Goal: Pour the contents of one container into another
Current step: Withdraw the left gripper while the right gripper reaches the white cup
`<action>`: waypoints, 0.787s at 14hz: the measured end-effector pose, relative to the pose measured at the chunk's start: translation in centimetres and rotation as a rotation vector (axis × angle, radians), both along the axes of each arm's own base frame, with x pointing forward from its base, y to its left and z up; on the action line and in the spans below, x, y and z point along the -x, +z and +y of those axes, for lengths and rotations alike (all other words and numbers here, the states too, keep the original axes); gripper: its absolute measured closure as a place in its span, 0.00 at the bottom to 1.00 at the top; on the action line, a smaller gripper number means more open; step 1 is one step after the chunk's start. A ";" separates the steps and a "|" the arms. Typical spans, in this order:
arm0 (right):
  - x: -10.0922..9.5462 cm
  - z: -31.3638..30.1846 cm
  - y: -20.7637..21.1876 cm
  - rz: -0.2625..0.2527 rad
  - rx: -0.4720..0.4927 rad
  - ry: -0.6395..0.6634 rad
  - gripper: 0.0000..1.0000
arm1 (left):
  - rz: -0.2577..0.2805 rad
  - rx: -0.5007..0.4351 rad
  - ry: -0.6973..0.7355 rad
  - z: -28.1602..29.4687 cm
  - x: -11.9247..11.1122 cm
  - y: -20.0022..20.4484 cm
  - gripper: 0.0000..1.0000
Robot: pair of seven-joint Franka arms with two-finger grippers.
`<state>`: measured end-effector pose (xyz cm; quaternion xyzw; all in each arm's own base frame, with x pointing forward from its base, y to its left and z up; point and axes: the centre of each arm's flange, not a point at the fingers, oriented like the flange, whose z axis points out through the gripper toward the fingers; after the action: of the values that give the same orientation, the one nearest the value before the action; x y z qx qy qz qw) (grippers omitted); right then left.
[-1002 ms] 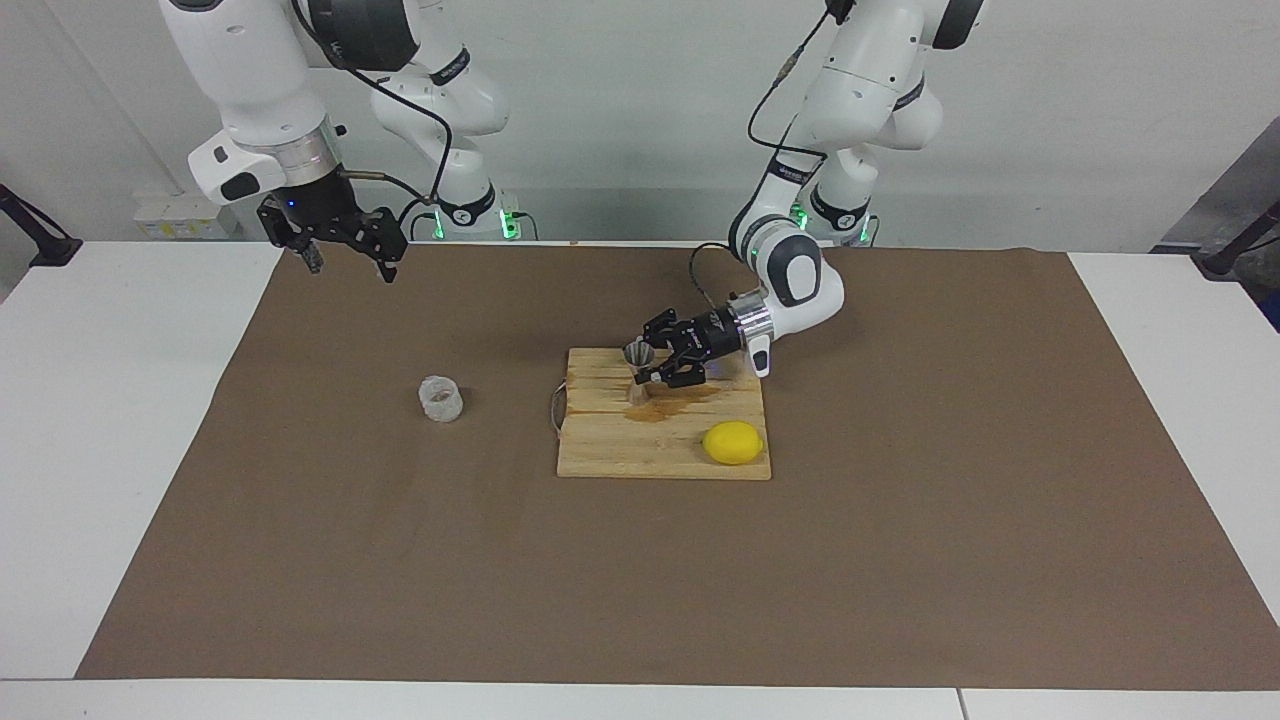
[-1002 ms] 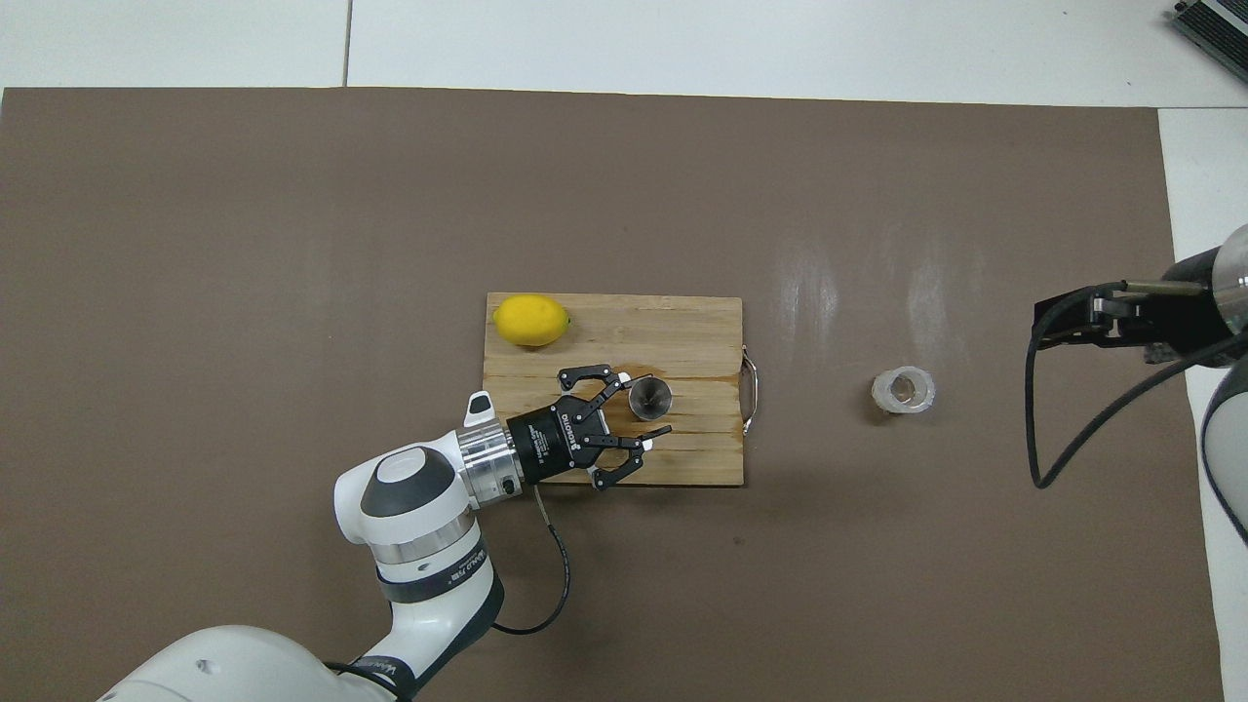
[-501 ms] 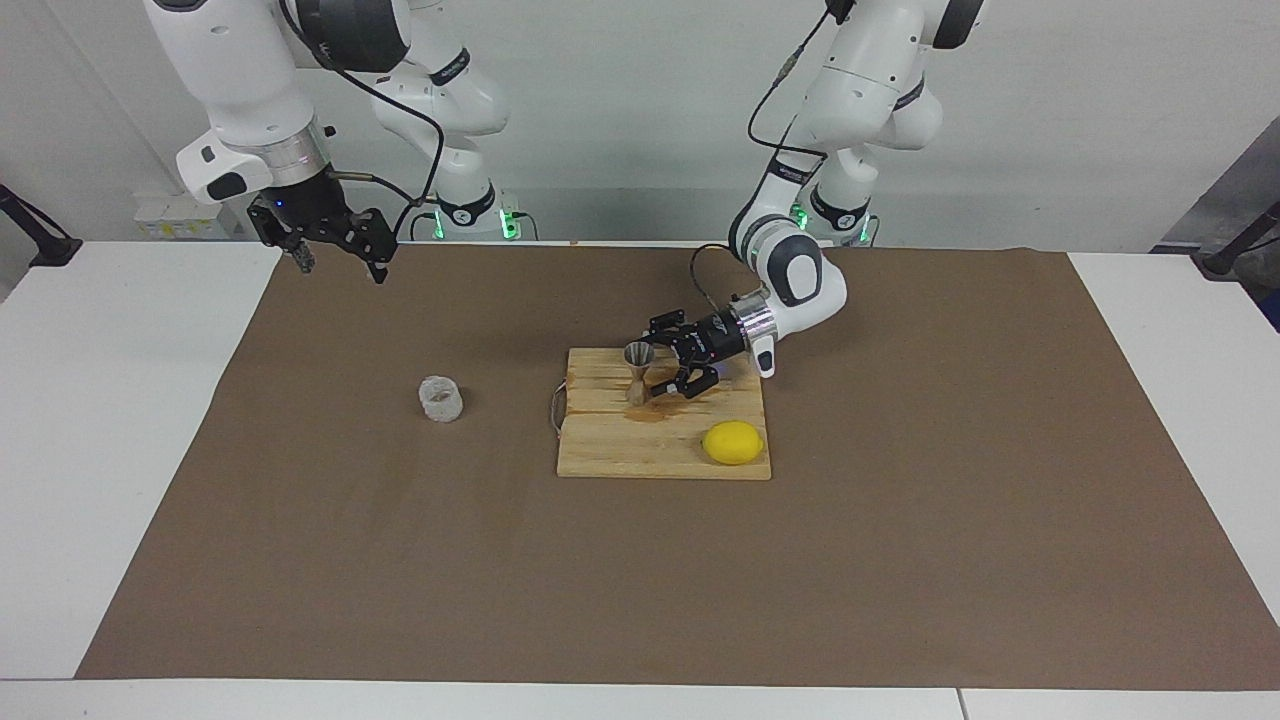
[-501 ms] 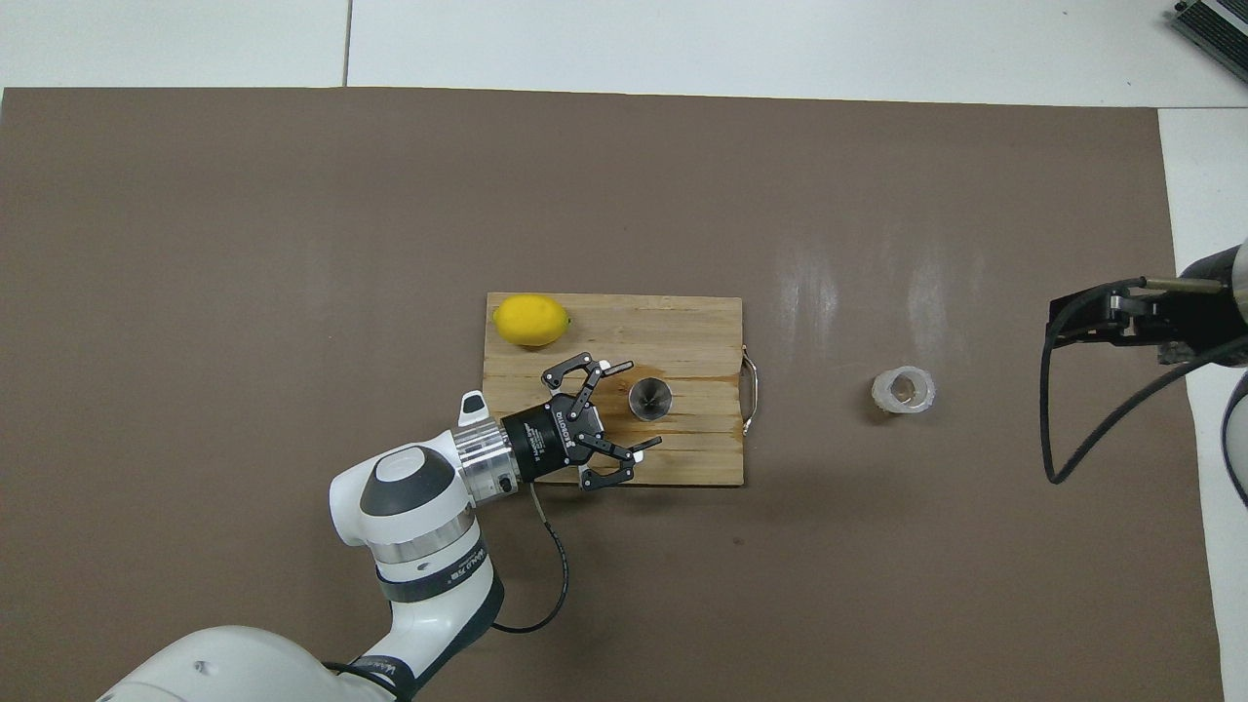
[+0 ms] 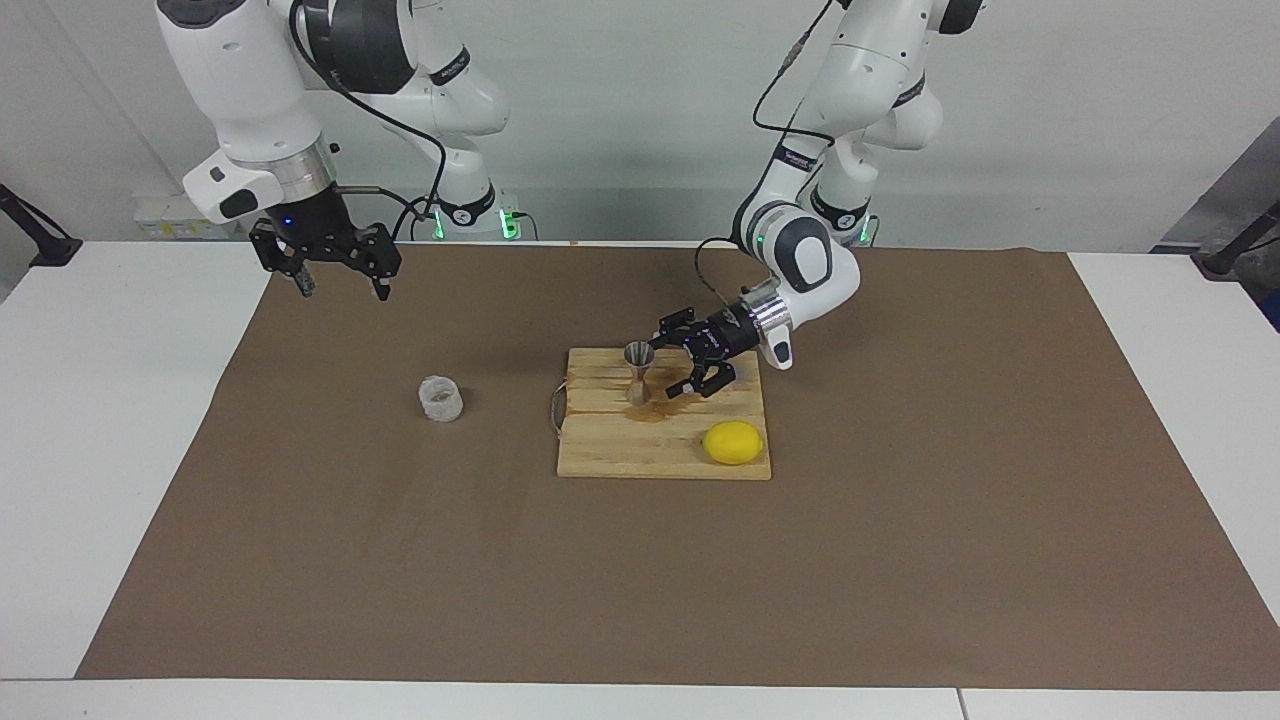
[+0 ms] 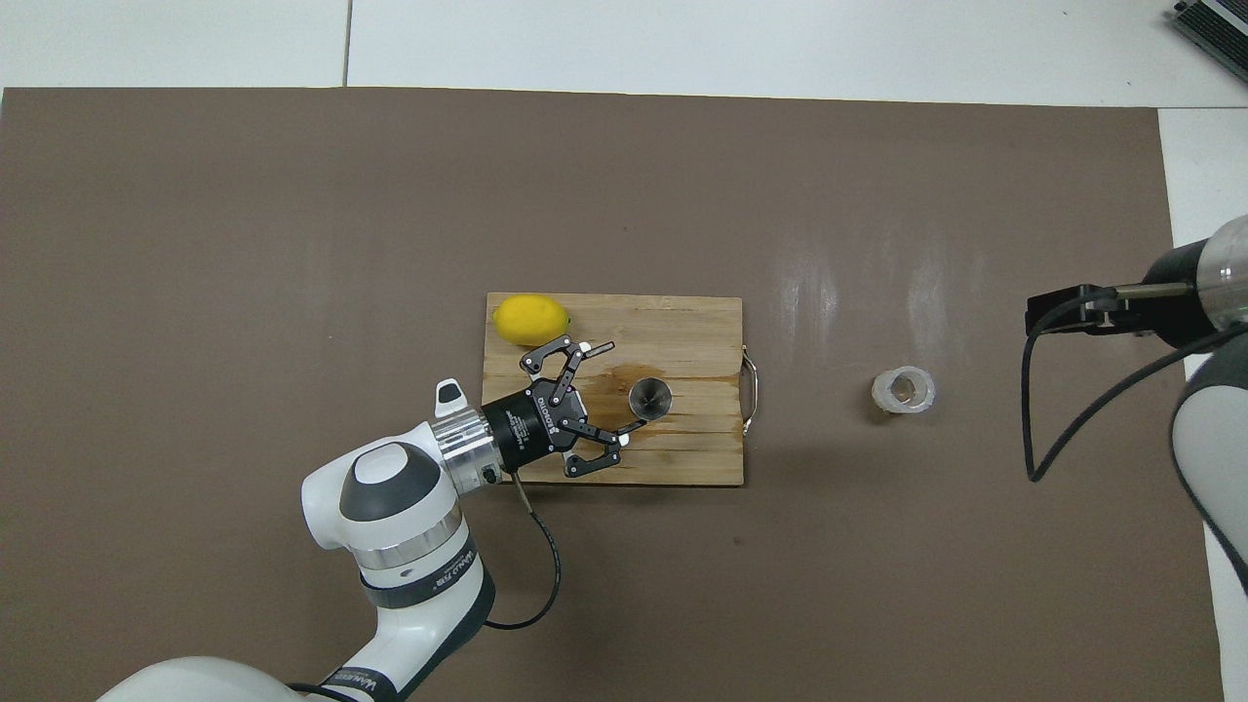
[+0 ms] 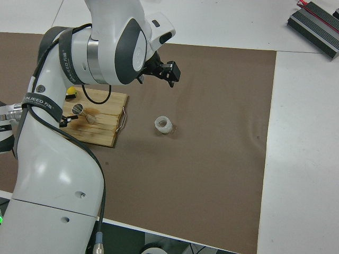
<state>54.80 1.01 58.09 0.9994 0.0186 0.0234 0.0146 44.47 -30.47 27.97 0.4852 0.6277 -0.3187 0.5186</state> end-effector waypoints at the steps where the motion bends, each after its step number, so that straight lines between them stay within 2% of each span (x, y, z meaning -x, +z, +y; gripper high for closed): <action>1: 0.0 0.0 -0.9 0.006 0.003 0.071 0.00 | -0.010 -0.023 0.003 0.4 -0.1 0.4 0.00; 5: 0.5 0.2 -4.8 0.054 -0.009 0.372 0.00 | -0.038 -0.085 0.025 1.4 -0.2 2.0 0.00; 11: 0.7 -1.1 -10.3 0.064 -0.083 0.796 0.00 | -0.096 -0.177 0.008 2.4 -0.4 3.9 0.00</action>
<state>54.06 -0.07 47.78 0.9141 0.4038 -0.0030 -0.0366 44.87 -28.09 31.86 0.5415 0.6296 -0.2363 0.5045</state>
